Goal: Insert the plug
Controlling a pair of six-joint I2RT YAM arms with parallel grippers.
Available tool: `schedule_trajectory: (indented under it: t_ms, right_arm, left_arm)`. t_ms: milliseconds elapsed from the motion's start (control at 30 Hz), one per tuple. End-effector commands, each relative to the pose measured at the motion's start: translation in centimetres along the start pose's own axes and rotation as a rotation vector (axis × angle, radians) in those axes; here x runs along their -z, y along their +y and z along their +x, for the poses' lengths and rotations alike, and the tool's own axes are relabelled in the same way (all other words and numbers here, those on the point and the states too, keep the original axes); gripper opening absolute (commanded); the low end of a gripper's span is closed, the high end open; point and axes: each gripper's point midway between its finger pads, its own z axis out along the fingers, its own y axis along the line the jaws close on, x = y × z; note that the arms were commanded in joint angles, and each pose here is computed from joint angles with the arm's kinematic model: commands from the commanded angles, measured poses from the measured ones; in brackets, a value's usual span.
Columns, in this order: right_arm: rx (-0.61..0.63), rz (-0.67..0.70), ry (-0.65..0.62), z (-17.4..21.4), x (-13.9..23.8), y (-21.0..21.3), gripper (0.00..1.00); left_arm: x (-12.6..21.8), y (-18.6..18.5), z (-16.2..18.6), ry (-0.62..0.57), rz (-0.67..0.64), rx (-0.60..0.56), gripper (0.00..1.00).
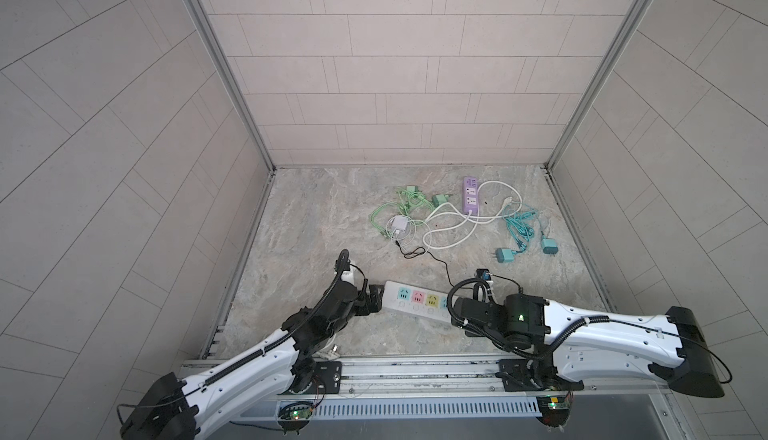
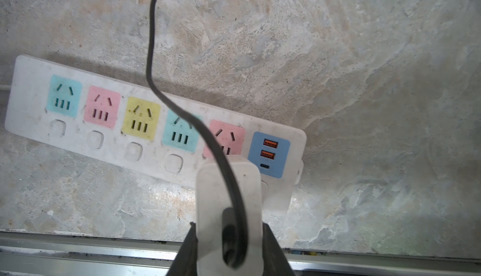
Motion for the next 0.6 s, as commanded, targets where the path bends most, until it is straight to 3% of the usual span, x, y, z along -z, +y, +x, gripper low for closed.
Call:
schedule_trajectory:
  t_ms: [0,567]
  right_arm:
    - [-0.017,-0.022,0.003,-0.6,0.4,0.8,0.02]
    - [-0.063,-0.023,0.055,-1.0,-1.1,0.8,0.01]
  left_arm:
    - [0.1,0.6,0.3,0.0,-0.02,0.001,0.96]
    - [0.2,0.7,0.2,-0.018,-0.016,0.004,0.97]
